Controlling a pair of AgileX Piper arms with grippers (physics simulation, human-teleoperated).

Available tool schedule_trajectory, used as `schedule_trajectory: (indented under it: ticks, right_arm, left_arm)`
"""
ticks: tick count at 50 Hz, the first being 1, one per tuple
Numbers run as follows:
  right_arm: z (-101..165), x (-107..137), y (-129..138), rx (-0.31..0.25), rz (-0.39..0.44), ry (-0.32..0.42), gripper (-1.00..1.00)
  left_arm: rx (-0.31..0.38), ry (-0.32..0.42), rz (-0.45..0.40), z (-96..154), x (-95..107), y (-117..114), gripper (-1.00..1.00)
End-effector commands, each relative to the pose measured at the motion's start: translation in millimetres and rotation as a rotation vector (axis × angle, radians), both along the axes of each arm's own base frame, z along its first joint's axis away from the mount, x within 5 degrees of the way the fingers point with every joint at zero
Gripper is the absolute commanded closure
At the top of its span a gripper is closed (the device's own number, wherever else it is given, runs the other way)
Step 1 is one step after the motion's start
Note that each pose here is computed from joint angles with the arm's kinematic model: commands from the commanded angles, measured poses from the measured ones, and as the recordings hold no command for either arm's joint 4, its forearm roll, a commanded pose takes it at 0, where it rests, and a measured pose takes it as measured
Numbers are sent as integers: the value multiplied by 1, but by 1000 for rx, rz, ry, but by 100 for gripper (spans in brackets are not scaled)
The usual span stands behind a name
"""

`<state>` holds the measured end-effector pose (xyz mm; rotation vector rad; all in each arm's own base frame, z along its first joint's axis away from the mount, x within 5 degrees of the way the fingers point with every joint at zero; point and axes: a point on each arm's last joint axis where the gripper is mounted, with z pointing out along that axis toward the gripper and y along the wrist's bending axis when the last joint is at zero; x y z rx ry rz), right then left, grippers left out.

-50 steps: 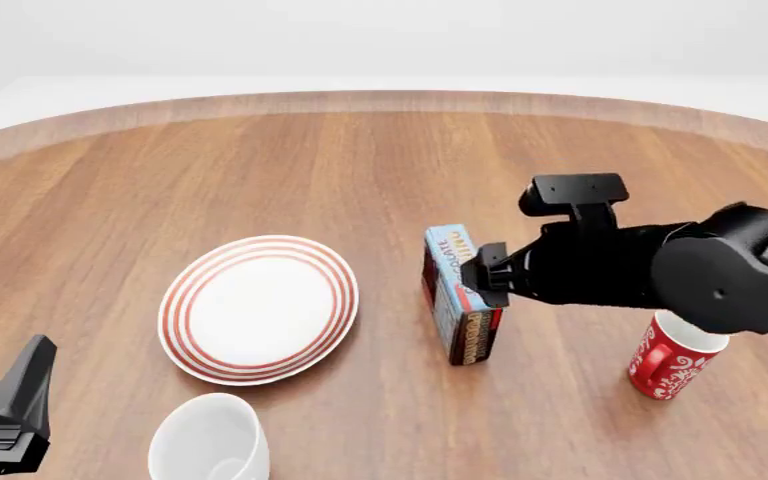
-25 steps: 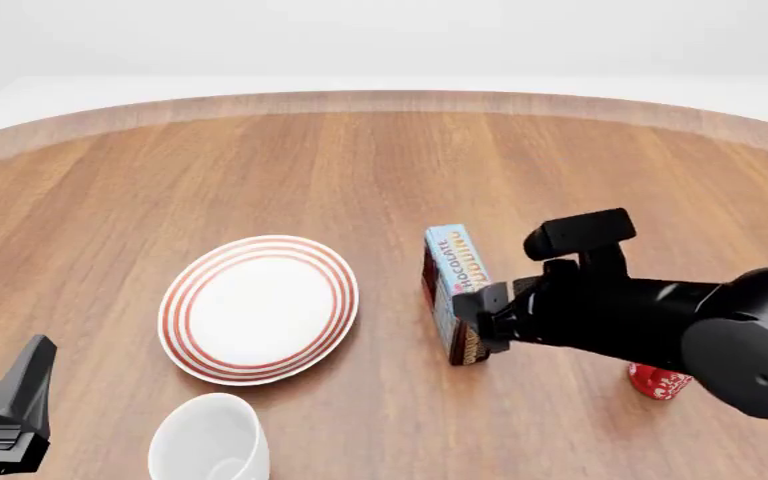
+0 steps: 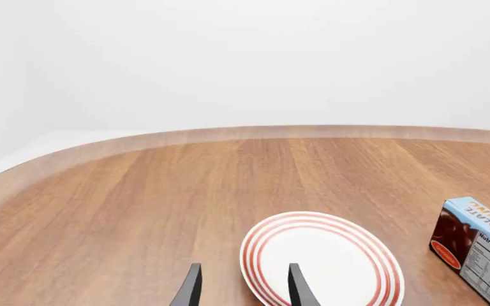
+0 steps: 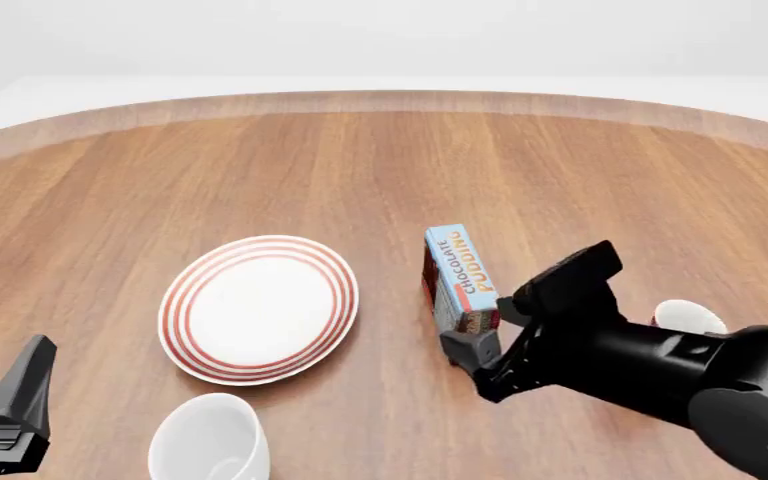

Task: Pick up the white mug and put it on the plate, and put the chocolate pudding to the right of the plate.

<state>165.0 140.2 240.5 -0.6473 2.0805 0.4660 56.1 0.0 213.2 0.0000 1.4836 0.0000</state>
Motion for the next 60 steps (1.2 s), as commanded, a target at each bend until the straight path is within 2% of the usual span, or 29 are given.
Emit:
schedule_trajectory:
  ticks: [1, 22, 41, 60]
  right_arm:
    - [-7, -9, 5, -24, 70, -36, -100]
    - [-18, -22, 30, -41, 190, -8, -100]
    - [-25, -30, 50, -60, 261, 32, -100]
    - [-36, -39, 81, -91, 353, 67, -100]
  left_arm:
    - [0, 0, 0, 0, 0, 0, -100]
    - [0, 0, 0, 0, 0, 0, -100]
    - [0, 0, 0, 0, 0, 0, -100]
    - [0, 0, 0, 0, 0, 0, -100]
